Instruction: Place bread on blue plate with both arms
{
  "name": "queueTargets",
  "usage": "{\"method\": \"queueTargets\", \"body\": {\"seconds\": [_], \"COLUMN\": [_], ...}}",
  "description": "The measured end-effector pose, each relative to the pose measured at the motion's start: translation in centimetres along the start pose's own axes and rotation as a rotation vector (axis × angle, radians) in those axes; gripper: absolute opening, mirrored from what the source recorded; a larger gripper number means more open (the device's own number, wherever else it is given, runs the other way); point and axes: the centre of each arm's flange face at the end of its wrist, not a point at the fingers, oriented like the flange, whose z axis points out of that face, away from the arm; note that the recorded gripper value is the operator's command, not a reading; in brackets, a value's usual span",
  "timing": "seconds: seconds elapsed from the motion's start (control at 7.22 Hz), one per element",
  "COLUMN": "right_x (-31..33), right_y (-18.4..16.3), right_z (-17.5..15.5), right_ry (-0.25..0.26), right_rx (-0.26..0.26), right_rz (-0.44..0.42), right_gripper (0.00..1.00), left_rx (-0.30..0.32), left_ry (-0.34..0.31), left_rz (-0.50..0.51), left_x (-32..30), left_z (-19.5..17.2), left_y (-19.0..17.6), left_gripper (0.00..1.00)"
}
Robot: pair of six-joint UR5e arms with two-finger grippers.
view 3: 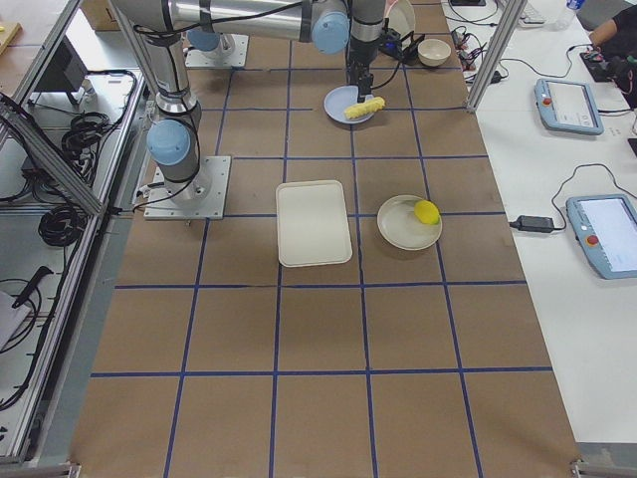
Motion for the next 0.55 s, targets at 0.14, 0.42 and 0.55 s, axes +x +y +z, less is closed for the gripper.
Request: {"method": "queueTargets", "body": {"seconds": [0.14, 0.42, 0.55], "right_x": [0.6, 0.2, 0.0], "right_y": [1.7, 3.2, 3.4], "right_z": [0.0, 1.2, 1.7], "right_ry": [-0.007, -0.043, -0.061], "right_rx": [-0.011, -0.023, -0.027], "right_rz": [0.008, 0.01, 0.01], "right_gripper": [0.99, 1.0, 1.0], "left_rx": [0.006, 0.014, 0.017], "left_ry": [0.0, -0.002, -0.002], "left_rz": [-0.001, -0.002, -0.002], "left_x": [0.0, 0.0, 0.0], "left_z": [-0.3, -0.4, -0.5], "left_y": [0.2, 0.2, 0.2], "left_gripper": [1.0, 1.0, 1.0]}}
